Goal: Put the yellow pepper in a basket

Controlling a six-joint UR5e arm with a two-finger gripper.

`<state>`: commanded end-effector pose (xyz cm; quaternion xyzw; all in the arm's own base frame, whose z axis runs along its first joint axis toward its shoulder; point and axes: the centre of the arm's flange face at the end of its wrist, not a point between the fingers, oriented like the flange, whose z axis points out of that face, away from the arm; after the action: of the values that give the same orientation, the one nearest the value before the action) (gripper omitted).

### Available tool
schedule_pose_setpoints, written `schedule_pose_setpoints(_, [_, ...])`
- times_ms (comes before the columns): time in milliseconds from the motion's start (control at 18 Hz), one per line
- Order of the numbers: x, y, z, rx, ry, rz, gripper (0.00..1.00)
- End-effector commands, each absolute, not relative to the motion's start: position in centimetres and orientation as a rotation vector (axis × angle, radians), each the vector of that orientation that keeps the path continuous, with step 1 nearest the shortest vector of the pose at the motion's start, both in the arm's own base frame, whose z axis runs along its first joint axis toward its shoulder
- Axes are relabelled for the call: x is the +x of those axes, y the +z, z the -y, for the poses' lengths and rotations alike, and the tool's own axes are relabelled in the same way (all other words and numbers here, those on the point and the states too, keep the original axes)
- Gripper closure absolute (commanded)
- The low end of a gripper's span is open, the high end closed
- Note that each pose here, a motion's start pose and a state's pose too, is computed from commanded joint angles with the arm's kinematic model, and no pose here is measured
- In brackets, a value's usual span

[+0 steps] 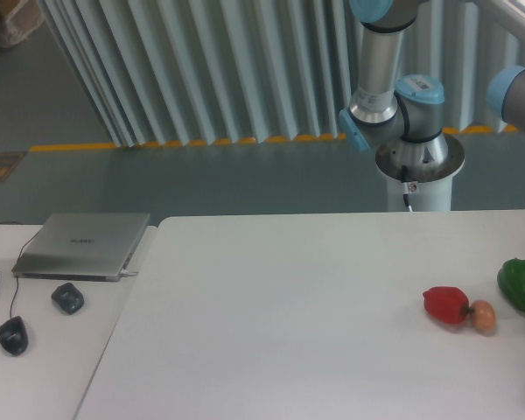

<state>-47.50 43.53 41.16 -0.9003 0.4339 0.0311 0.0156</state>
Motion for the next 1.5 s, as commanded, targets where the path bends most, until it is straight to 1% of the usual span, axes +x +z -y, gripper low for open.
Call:
schedule_pose_setpoints(389, [-47.5,41.4,-43.5,-2.806,0.103,-1.355,0.00])
schedule_pose_setpoints(500, [-47.3,41.8,-43.5,-2.798,0.082,-1.380,0.00])
schedule_pose_setpoints(722, [-47.3,42.0,-43.5,-2.893,0.124,-1.471,0.00])
schedule_pose_setpoints(944, [-47.0,42.1,-44.6,-2.827,0.127,-1.415,0.00])
schedule_pose_setpoints(1000, [-47.2,42.0,-44.8,-2.841,0.148,-1.397,0.00])
schedule_pose_setpoints(1111, [-47.1,41.9,-44.5,-2.850,0.154,-1.383,0.00])
schedule_pose_setpoints(1222, [-47.8,41.7,-44.1,-2.859,0.214,-1.350,0.00])
schedule_pose_setpoints(1500, [-48.7,41.2,-44.1,-2.866,0.212,-1.366,0.00])
